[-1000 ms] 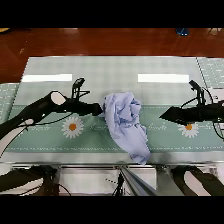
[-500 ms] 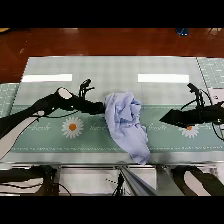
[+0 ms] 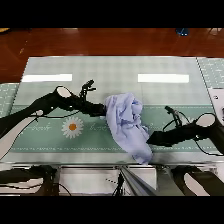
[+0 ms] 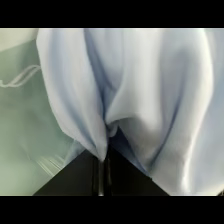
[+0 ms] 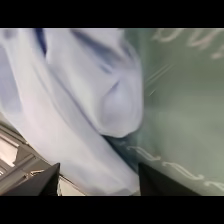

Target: Fold the shirts.

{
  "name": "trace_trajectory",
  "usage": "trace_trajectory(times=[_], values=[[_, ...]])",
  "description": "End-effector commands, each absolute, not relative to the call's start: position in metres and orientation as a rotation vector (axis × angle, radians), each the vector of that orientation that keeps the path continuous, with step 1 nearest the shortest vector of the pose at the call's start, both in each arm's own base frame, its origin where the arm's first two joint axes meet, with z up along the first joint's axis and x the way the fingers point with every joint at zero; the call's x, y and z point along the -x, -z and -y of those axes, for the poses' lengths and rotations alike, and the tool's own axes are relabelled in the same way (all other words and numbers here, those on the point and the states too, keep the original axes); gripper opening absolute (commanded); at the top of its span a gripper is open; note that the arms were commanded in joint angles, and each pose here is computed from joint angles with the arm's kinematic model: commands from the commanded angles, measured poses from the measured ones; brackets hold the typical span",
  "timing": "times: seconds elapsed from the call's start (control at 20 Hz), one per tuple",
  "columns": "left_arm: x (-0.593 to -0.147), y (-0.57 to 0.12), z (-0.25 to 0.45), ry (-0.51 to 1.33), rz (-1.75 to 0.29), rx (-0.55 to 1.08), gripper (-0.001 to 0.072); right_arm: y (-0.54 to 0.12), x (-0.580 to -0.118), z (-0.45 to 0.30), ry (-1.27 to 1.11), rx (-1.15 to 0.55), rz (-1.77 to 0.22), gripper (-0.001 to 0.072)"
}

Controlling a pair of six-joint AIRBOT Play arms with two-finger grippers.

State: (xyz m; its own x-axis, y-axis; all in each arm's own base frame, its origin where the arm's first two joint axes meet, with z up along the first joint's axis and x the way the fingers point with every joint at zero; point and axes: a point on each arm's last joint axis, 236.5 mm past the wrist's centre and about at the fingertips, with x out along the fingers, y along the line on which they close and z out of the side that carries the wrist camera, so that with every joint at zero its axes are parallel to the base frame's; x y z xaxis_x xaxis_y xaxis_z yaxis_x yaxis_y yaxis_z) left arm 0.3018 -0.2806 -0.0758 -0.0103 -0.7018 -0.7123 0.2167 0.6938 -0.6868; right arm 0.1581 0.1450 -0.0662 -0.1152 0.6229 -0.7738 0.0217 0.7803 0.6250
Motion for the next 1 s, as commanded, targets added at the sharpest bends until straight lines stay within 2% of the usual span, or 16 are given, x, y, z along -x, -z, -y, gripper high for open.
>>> trace_trajectory(times=[0.0, 0.1, 0.15, 0.2, 0.3, 0.35, 0.5, 0.6, 0.75, 0.85, 0.95], values=[[-0.301, 0.065, 0.282, 0.787, -1.386, 0.428, 0.0024, 0.075, -0.150, -0.175, -0.595, -0.470, -1.604, 0.0560], [-0.301, 0.063, 0.282, 0.790, -1.378, 0.426, 0.0024, 0.080, -0.154, -0.185, -0.576, -0.434, -1.574, 0.0558], [-0.301, 0.062, 0.282, 0.790, -1.377, 0.426, 0.0024, 0.083, -0.159, -0.188, -0.549, -0.428, -1.553, 0.0531], [-0.302, 0.061, 0.282, 0.791, -1.374, 0.426, 0.0024, 0.085, -0.162, -0.191, -0.533, -0.428, -1.538, 0.0446], [-0.305, 0.057, 0.279, 0.788, -1.361, 0.430, 0.0024, 0.085, -0.164, -0.195, -0.537, -0.412, -1.521, 0.0136], [-0.308, 0.053, 0.276, 0.784, -1.345, 0.435, 0.0023, 0.085, -0.162, -0.195, -0.541, -0.410, -1.528, 0.0017], [-0.329, 0.016, 0.256, 0.772, -1.221, 0.442, 0.0022, 0.063, -0.152, -0.197, -0.643, -0.328, -1.578, 0.0021], [-0.345, -0.031, 0.233, 0.750, -1.083, 0.453, 0.0022, 0.029, -0.167, -0.193, -0.693, -0.209, -1.516, 0.0021], [-0.356, -0.134, 0.196, 0.724, -0.799, 0.428, 0.0022, -0.068, -0.228, -0.182, -0.650, -0.079, -1.171, 0.0020], [-0.348, -0.209, 0.175, 0.707, -0.596, 0.384, 0.0022, -0.160, -0.271, -0.153, -0.494, -0.041, -0.870, 0.0020], [-0.325, -0.284, 0.158, 0.692, -0.395, 0.327, 0.0022, -0.248, -0.291, -0.108, -0.303, -0.054, -0.615, 0.0019]])
